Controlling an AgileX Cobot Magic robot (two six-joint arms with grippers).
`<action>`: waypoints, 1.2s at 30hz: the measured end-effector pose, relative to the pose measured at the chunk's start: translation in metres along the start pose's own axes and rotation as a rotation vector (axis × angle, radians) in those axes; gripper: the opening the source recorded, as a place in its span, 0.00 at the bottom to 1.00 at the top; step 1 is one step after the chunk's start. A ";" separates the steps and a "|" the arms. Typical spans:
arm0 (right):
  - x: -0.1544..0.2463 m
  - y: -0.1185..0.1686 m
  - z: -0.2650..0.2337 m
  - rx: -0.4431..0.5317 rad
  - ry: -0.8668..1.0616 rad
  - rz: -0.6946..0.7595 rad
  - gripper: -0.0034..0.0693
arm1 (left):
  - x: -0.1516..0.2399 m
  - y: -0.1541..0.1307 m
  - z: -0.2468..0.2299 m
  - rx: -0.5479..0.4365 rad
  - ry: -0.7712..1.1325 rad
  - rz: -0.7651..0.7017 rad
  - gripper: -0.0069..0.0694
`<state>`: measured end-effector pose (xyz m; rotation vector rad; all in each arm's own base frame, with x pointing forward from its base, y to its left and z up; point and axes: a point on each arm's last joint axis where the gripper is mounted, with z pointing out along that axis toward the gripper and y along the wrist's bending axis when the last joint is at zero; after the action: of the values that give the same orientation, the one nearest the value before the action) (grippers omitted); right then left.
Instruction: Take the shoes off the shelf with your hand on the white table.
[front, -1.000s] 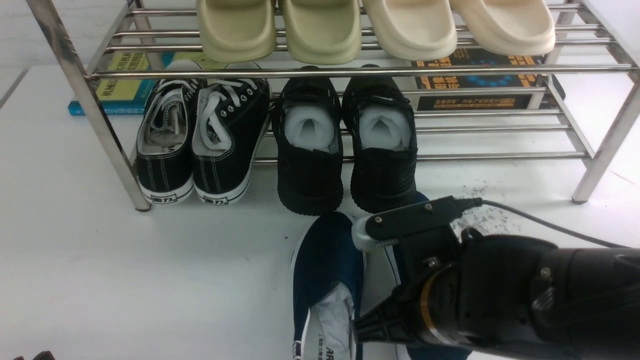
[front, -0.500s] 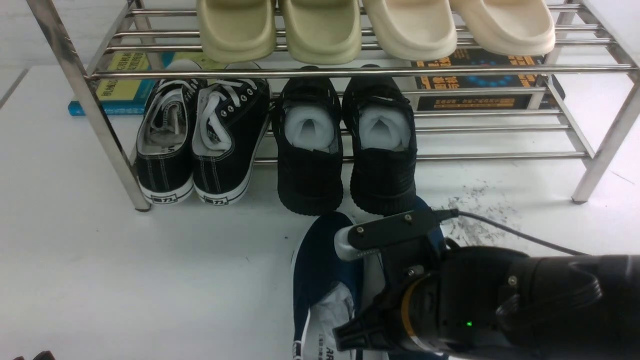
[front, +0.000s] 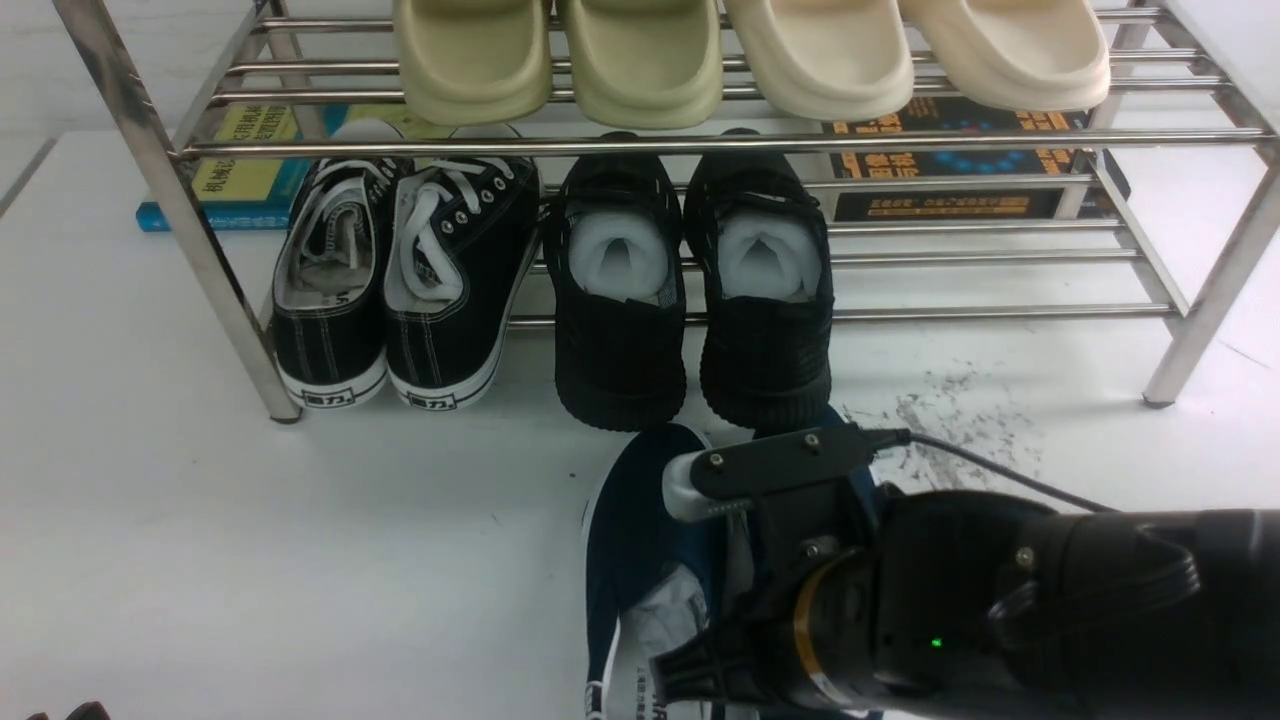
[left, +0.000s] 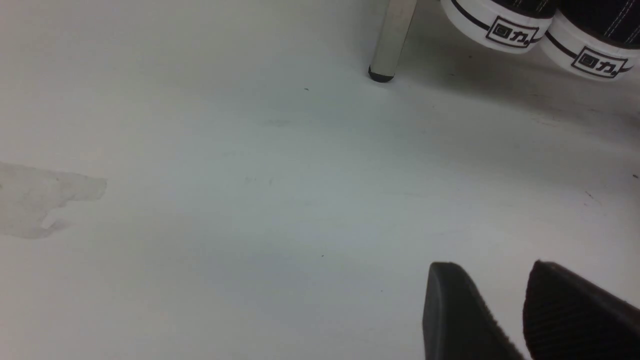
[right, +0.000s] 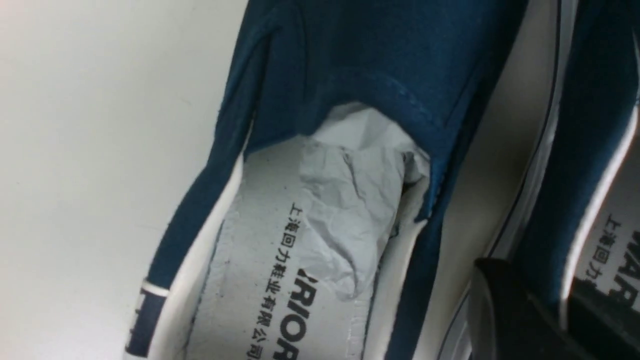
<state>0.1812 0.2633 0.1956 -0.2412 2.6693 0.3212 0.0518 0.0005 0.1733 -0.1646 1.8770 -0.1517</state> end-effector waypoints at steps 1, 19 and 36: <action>0.000 0.000 0.000 0.000 0.000 -0.001 0.14 | 0.000 0.000 0.000 0.000 0.000 0.000 0.41; -0.010 -0.001 -0.039 -0.070 -0.059 0.049 0.82 | 0.000 0.000 0.000 0.000 0.000 0.000 0.41; -0.006 -0.078 -0.225 -0.043 -0.239 -0.151 0.19 | 0.000 0.000 0.000 0.000 0.000 0.000 0.41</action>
<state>0.1128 0.1299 0.3812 -0.3903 2.3957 0.3374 0.0518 0.0005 0.1733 -0.1646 1.8770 -0.1517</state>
